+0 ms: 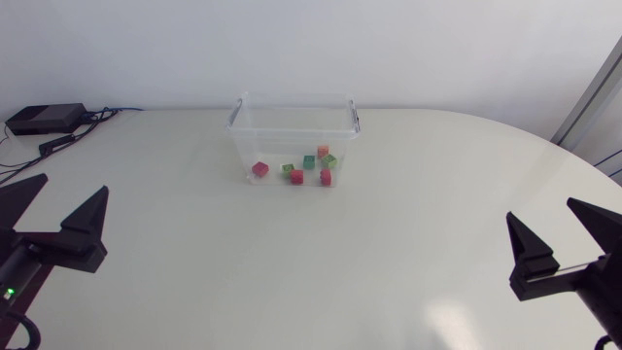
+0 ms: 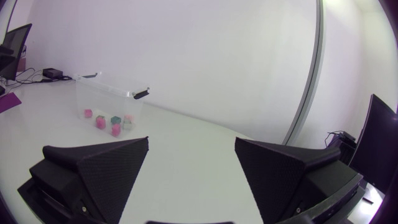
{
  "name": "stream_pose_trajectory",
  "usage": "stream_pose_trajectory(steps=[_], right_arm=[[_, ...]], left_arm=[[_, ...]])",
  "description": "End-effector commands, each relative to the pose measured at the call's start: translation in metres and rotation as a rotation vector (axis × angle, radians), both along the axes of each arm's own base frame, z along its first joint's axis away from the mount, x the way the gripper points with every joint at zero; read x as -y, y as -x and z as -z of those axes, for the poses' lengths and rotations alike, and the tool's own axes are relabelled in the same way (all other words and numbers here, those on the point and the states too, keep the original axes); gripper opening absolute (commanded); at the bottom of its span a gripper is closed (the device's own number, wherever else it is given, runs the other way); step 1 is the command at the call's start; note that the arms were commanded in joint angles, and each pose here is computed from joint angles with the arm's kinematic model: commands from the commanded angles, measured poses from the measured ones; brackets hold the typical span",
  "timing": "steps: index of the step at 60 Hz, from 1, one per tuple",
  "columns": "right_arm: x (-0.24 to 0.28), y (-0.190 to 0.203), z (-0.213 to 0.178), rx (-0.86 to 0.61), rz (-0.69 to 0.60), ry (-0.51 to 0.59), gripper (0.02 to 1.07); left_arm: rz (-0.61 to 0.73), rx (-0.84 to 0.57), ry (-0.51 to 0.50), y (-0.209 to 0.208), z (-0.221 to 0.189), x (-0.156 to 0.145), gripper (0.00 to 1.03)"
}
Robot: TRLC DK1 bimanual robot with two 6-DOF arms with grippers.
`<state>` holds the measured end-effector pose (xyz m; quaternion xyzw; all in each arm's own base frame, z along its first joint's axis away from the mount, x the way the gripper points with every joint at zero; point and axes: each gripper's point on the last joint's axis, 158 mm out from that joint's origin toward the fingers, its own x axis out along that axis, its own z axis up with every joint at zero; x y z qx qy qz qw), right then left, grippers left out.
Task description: Place the duplo bricks in the container
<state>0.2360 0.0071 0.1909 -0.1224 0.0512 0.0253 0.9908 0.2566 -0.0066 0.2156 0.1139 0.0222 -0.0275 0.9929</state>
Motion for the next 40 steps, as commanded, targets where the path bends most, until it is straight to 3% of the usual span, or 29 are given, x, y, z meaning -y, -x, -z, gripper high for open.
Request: stream_pose_trajectory(steps=[1, 28, 40], right_arm=[[0.002, -0.004, 0.011, 0.0, 0.017, -0.061, 1.02], [0.009, -0.018, 0.042, 0.047, 0.068, -0.243, 1.02], [0.009, -0.018, 0.042, 0.047, 0.068, -0.243, 1.02]], left_arm=[[-0.006, -0.003, 0.061, 0.0, 0.013, 0.0, 0.99], [-0.045, -0.018, 0.227, 0.002, 0.065, -0.003, 0.99], [-0.045, -0.018, 0.227, 0.002, 0.065, -0.003, 0.99]])
